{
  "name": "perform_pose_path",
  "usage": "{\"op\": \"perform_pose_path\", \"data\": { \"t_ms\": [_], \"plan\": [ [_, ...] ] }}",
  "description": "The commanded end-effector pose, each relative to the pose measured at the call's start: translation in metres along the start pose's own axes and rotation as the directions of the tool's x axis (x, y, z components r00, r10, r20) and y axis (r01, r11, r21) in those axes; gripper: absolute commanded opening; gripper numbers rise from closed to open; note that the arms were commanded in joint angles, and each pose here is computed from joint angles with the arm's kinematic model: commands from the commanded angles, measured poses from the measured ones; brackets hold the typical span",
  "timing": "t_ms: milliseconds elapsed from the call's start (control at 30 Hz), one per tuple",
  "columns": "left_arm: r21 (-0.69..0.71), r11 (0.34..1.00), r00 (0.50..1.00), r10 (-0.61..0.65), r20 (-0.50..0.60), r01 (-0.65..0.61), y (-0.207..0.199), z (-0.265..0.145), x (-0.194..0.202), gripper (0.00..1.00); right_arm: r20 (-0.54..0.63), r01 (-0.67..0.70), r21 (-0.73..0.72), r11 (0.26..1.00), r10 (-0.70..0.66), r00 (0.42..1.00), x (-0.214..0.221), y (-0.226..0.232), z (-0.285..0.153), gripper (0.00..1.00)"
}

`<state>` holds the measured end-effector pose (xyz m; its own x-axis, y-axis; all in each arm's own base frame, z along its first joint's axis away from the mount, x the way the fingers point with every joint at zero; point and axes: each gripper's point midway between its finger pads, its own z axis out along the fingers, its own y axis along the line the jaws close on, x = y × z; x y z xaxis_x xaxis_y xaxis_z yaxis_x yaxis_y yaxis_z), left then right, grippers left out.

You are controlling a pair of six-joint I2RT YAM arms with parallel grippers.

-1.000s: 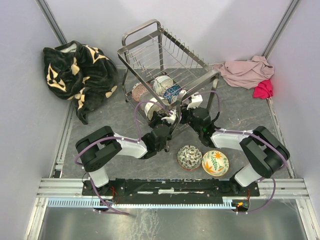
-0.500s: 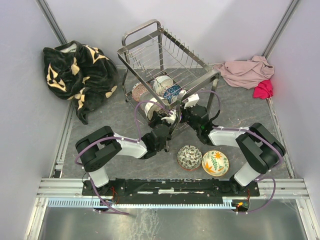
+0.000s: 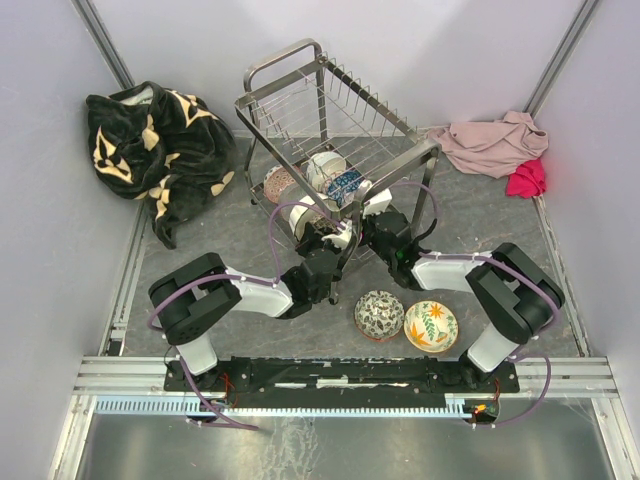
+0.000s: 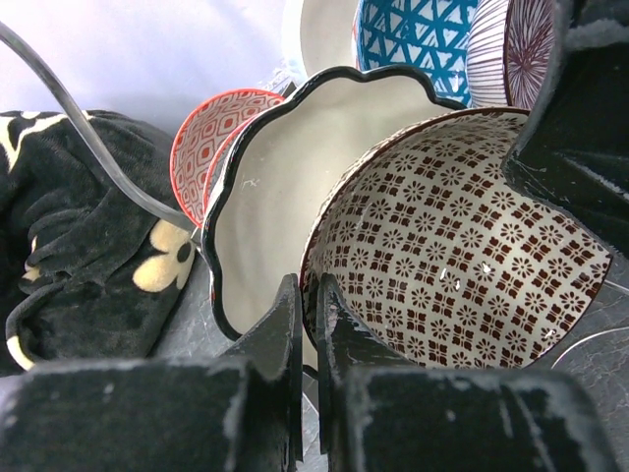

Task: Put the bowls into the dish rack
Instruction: Place the bowl in the dish rack.

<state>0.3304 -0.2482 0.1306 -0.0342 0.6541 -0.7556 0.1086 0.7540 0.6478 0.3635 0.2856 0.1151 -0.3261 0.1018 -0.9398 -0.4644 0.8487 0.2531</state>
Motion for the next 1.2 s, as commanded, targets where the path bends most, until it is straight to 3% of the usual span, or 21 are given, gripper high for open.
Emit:
{"op": "perform_pose_path", "data": {
  "t_ms": [0,167,367,467,767,867,1000,1167],
  "plan": [
    [0.31,0.9,0.95,0.311,0.032,-0.306,-0.066,-0.03,0.046,0.03,0.028,0.012,-0.06,0.998,-0.011,1.0,-0.015,0.02,0.01,0.22],
    [0.299,0.906,0.952,0.306,0.026,-0.3,-0.065,-0.029,0.046,0.03,0.027,0.023,-0.055,0.998,-0.022,0.999,-0.014,0.018,0.008,0.0],
    [0.289,0.917,0.959,0.282,0.018,-0.275,-0.061,-0.029,0.042,0.04,0.058,0.051,-0.036,0.998,-0.049,0.997,-0.014,0.011,-0.004,0.0],
    [0.293,0.923,0.966,0.258,0.016,-0.251,-0.061,-0.029,0.04,0.11,0.061,0.065,-0.02,0.998,-0.063,0.996,-0.013,0.007,-0.006,0.0],
    [0.312,0.929,0.978,0.207,0.008,-0.2,-0.06,-0.032,0.031,0.18,0.069,0.089,0.015,0.996,-0.09,0.994,-0.012,-0.001,-0.009,0.0],
    [0.32,0.931,0.983,0.182,0.01,-0.176,-0.059,-0.033,0.026,0.23,0.07,0.092,0.024,0.996,-0.093,0.993,-0.012,-0.003,-0.009,0.0],
    [0.331,0.93,0.986,0.167,0.006,-0.159,-0.059,-0.036,0.023,0.38,0.066,0.095,0.04,0.995,-0.097,0.993,-0.011,-0.006,-0.01,0.0],
    [0.324,0.932,0.985,0.17,0.001,-0.161,-0.057,-0.043,0.021,0.42,0.066,0.095,0.053,0.994,-0.099,0.993,-0.012,-0.008,-0.011,0.0]
  ]
}}
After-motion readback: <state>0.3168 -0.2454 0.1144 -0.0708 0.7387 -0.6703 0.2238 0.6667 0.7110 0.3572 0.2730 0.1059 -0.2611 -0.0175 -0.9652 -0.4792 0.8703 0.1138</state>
